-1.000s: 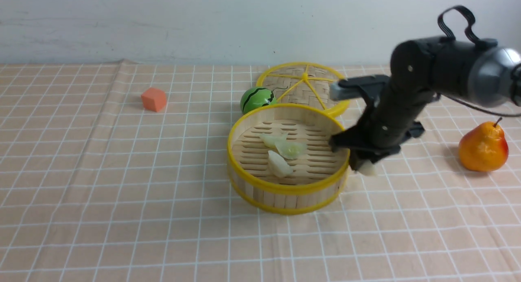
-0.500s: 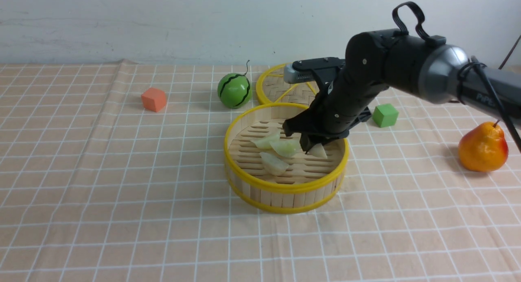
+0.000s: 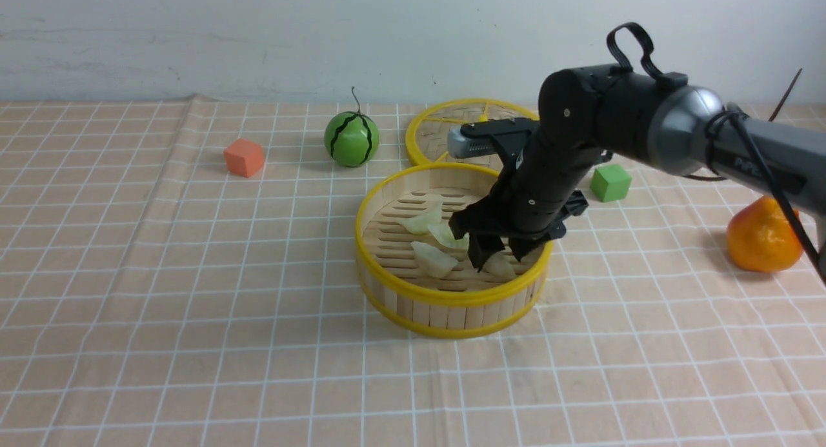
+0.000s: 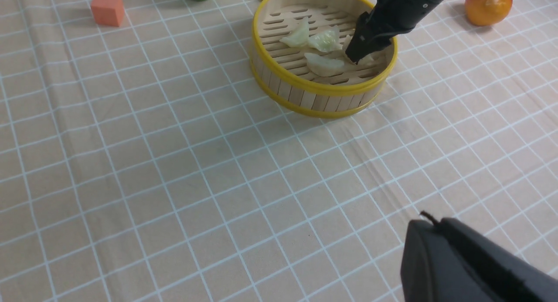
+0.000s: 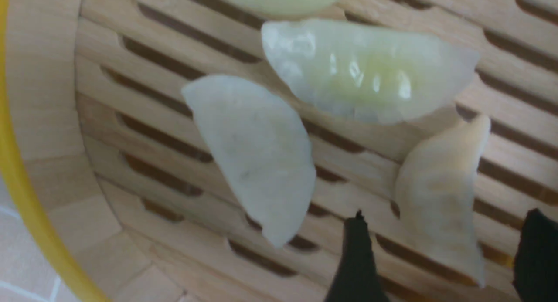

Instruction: Put the dumplings into the steamer on the table with the brown tablecloth.

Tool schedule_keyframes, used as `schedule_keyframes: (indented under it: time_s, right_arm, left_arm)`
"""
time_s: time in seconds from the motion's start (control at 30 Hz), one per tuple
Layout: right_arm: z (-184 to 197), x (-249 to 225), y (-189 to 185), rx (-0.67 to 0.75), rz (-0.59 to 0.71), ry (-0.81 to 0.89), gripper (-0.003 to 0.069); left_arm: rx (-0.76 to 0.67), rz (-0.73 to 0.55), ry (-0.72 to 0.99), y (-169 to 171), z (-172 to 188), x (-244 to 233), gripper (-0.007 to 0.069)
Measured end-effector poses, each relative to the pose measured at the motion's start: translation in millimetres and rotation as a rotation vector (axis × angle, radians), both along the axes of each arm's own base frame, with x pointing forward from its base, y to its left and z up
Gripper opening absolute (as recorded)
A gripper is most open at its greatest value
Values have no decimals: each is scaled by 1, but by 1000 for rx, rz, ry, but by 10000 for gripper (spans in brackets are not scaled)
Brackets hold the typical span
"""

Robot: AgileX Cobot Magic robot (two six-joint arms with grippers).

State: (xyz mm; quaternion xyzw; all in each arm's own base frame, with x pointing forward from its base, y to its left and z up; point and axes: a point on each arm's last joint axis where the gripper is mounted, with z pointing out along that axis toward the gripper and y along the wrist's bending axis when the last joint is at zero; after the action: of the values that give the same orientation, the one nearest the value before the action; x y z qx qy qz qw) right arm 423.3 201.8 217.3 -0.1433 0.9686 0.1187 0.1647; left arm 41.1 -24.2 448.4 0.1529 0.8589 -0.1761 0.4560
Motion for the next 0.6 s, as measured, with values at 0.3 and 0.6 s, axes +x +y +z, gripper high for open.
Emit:
schedule_keyframes:
  time_s: [0.3,0.6]
  right_arm:
    - [104,-57,-21,-6,161,-22,405]
    - [179,-148,-52,163,231,-295,172]
  left_arm:
    - [-24,-13,-21,18,-51,-29,11]
    - [-165,-3,-271,21,-133,-33,15]
